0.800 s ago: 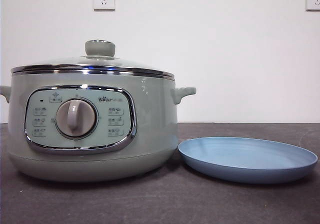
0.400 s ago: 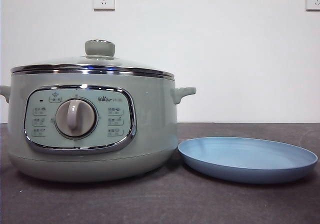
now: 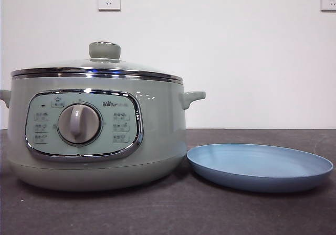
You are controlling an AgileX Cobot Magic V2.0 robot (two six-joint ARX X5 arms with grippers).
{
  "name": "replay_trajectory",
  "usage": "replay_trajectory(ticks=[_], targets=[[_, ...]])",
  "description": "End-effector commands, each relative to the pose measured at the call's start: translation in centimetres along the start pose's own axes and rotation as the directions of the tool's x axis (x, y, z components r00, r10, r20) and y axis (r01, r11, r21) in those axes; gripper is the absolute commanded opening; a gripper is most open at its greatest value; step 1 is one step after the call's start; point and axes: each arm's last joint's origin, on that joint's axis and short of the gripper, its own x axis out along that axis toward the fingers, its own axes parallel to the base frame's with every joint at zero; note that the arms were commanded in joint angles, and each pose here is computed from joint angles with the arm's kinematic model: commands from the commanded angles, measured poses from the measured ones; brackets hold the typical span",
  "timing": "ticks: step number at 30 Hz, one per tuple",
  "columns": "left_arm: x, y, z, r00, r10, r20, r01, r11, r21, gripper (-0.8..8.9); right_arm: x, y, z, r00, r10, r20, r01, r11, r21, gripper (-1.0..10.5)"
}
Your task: Take the pumpkin out from the steamer,put the pumpkin in the blue plate,close the lid
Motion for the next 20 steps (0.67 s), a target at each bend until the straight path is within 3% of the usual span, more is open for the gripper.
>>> replay_trajectory(ticks=[1, 11, 20], targets=[[0.0, -0.9, 1.6, 1.000, 0.002, 0.010, -0.003, 0.996, 0.084, -0.08, -0.2, 1.1, 1.4, 1.000, 0.013, 0.014, -0.012, 0.998, -0.066, -0.1], [1.2, -3.9, 7.6, 0.998, 0.005, -0.055, 0.009, 0.968, 0.249, -0.08, 1.0, 4.9, 6.9, 0.999, 0.023, -0.048, -0.035, 0.965, -0.258, -0.1], [3.0, -5.6, 10.9, 0.979, -0.101, -0.175, 0.152, 0.940, 0.306, -0.03, 4.0, 7.4, 11.2, 0.962, 0.032, -0.271, -0.149, 0.895, -0.422, 0.0]])
